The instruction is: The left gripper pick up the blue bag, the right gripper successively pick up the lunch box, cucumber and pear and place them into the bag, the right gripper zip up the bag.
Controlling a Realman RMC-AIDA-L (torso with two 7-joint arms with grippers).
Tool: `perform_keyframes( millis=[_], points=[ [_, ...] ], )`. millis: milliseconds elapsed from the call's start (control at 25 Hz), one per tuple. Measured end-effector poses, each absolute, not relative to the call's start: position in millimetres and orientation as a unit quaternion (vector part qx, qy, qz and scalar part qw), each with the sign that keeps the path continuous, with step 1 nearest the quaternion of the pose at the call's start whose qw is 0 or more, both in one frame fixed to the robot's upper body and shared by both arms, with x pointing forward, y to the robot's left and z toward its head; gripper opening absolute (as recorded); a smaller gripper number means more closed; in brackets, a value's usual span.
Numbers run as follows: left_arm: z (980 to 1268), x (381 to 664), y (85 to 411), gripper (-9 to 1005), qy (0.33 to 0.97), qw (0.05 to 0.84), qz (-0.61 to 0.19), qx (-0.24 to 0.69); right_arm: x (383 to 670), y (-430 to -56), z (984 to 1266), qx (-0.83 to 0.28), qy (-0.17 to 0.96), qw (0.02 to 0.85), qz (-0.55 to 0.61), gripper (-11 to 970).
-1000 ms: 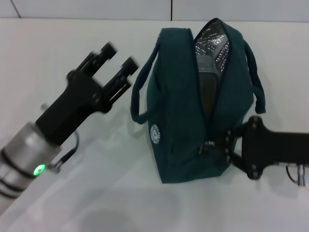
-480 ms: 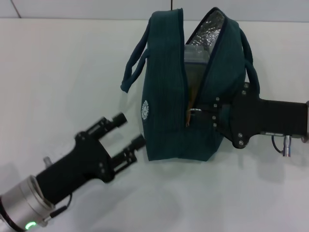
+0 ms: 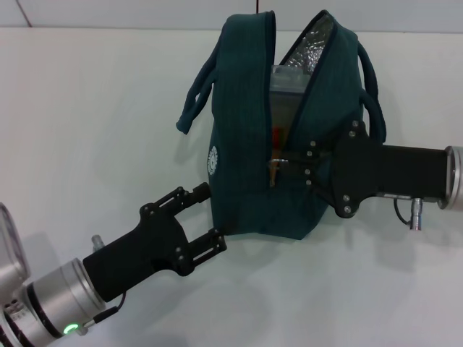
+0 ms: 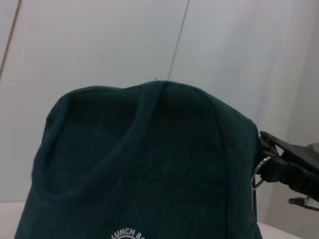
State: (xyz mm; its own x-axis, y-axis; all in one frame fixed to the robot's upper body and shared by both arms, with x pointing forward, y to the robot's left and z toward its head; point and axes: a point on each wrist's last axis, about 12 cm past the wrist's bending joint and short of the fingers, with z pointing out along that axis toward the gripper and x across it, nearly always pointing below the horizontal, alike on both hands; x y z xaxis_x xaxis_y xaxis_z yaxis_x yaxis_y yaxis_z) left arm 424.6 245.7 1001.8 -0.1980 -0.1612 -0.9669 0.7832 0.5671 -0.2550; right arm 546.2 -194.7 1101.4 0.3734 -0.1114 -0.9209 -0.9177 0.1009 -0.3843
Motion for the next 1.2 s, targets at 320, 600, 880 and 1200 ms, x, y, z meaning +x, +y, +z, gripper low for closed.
perform_keyframes(
  millis=[320, 600, 880, 1200],
  points=[
    [1005, 433, 242, 688, 0.655, 0.593, -0.4, 0.243, 547, -194, 1102, -0.578, 0.443, 0.595, 0.34, 17],
    [1008, 442, 239, 536, 0.648, 0.602, -0.393, 0.25, 546, -194, 1103, -0.574, 0.441, 0.598, 0.345, 17],
    [1009, 443, 238, 350, 0.638, 0.615, -0.372, 0.274, 544, -197, 1103, -0.564, 0.44, 0.609, 0.342, 17],
    [1008, 443, 233, 172, 0.63, 0.613, -0.37, 0.301, 543, -198, 1104, -0.534, 0.431, 0.645, 0.335, 17]
  ],
)
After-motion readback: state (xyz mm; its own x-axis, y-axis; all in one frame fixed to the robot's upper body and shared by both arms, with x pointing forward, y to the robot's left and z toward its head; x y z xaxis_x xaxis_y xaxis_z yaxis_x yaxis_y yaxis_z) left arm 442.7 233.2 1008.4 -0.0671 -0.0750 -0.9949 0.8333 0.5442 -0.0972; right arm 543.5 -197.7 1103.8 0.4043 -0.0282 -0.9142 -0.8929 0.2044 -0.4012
